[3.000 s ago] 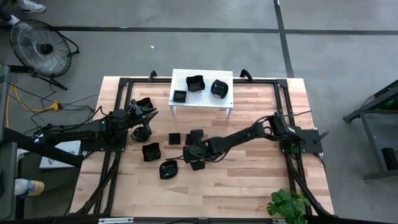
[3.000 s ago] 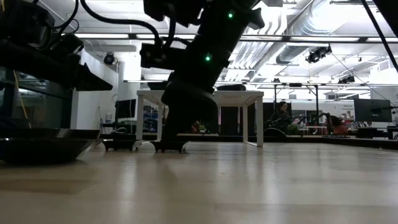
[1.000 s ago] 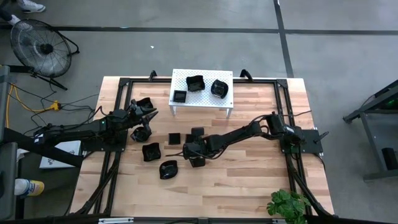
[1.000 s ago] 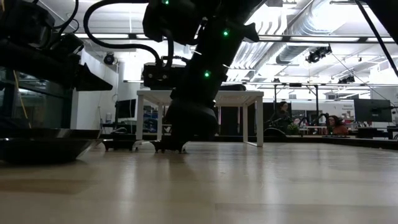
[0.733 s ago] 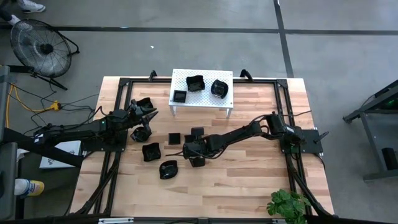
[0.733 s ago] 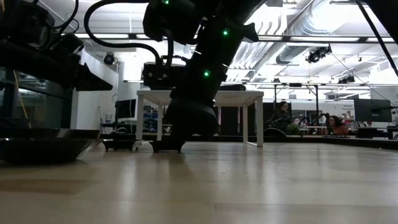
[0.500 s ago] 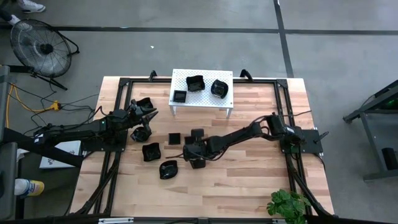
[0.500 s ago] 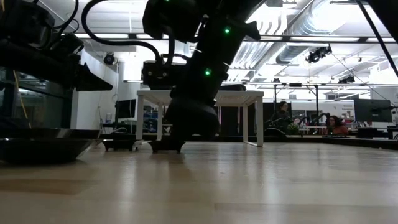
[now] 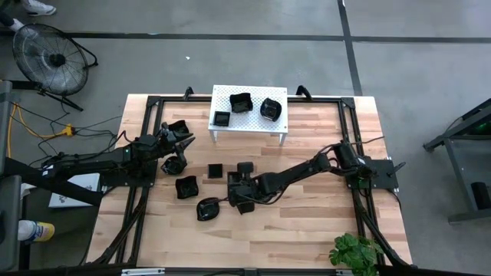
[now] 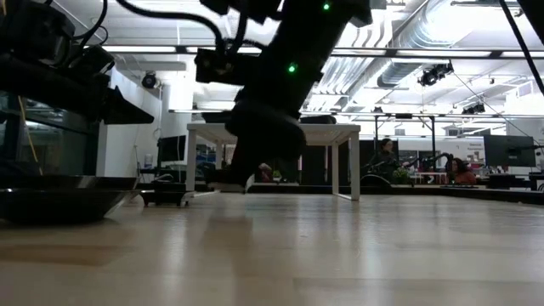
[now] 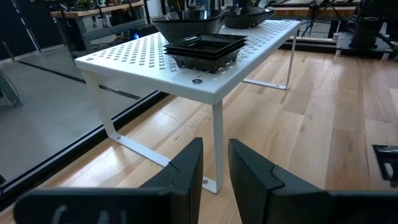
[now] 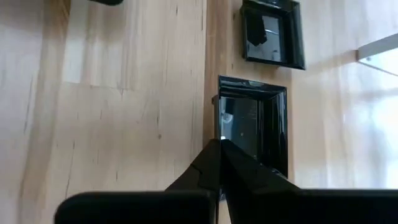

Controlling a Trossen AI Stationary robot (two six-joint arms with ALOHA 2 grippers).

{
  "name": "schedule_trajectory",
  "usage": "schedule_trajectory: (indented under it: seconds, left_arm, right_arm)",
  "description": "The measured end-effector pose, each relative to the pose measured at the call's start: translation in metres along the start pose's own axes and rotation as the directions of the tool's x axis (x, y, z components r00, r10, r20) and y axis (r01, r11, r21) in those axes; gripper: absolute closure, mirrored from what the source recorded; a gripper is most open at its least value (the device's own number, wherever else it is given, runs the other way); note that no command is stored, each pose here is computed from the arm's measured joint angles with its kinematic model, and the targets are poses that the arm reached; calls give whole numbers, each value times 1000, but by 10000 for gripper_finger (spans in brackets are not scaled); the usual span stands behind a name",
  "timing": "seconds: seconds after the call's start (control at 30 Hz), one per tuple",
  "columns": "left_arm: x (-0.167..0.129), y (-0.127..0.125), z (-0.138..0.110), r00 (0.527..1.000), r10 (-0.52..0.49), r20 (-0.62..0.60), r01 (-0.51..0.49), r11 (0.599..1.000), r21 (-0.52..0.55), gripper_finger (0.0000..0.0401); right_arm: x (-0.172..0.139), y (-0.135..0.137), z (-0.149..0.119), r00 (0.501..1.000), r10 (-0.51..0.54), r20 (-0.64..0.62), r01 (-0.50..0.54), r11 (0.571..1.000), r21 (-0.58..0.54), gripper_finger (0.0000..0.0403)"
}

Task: Pick & Place Mini shaped plates
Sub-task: Stack the square plate on top of the other square plates on the shelf

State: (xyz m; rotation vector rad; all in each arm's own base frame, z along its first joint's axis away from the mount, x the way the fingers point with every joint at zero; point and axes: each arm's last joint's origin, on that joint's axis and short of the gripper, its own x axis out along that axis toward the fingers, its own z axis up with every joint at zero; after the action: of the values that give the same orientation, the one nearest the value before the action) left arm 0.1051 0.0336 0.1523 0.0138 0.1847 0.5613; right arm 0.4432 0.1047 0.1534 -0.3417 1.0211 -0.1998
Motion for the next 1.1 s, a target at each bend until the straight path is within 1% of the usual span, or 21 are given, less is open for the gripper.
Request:
schedule_trajectory:
  seconds: [0.17,0.33,0.63,0.77,0.9,1.1]
  left_arm:
    - [0,0,0,1000,0,-1,0,1000,1,328]
    - [0,0,0,1000,-15,-1,15,1000,0,328]
    - [0,-1,0,1000,-21,-1,21,1000,0,328]
    - [0,-1,0,1000,-20,-2,20,1000,1,328]
    - [0,-1,0,1000,-20,-2,20,1000,1,328]
    - [0,-1,0,1000,-20,-2,20,1000,1,328]
  right_arm:
    - [-11,3,7,1000,6,13,-5,1000,-11,402]
    - [-25,-3,20,1000,4,9,-3,1000,-15,403]
    - [-51,-27,49,999,-15,42,16,999,-30,403]
    - [-58,-40,58,996,-62,65,65,997,-47,403]
    - [-63,-50,65,993,-82,87,88,994,-67,403]
    - [-71,-63,75,987,-96,127,102,994,-38,403]
